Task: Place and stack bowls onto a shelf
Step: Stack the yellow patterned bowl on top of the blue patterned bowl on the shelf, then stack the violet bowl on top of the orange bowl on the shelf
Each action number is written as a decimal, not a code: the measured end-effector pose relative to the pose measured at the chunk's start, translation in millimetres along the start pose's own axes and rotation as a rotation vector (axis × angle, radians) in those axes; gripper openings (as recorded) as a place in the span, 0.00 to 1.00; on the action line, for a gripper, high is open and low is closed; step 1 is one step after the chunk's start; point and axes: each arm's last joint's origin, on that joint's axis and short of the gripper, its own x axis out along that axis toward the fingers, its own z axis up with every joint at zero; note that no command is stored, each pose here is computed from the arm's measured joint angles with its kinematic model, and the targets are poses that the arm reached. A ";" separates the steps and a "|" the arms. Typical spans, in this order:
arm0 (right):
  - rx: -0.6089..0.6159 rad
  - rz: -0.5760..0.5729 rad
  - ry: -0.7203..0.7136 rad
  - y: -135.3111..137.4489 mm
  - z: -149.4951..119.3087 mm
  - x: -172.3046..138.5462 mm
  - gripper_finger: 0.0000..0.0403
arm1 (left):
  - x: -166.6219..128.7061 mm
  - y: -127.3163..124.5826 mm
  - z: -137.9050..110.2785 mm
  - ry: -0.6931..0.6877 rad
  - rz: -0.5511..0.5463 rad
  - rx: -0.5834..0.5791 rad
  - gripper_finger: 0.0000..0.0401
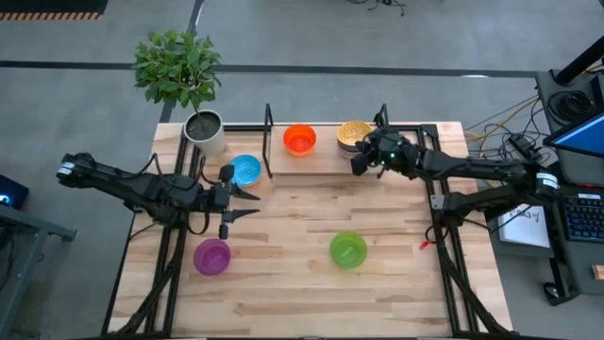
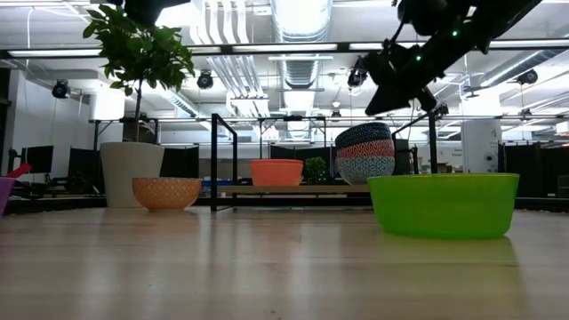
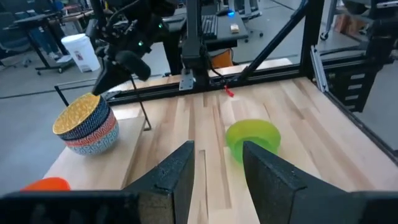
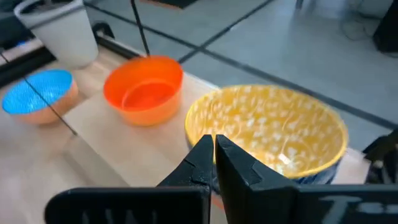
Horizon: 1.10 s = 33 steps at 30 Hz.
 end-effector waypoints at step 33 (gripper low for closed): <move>-0.030 0.284 -0.051 72.1 7.8 -47.8 0.02 | -5.8 2.3 -13.2 0.138 0.068 -0.051 0.30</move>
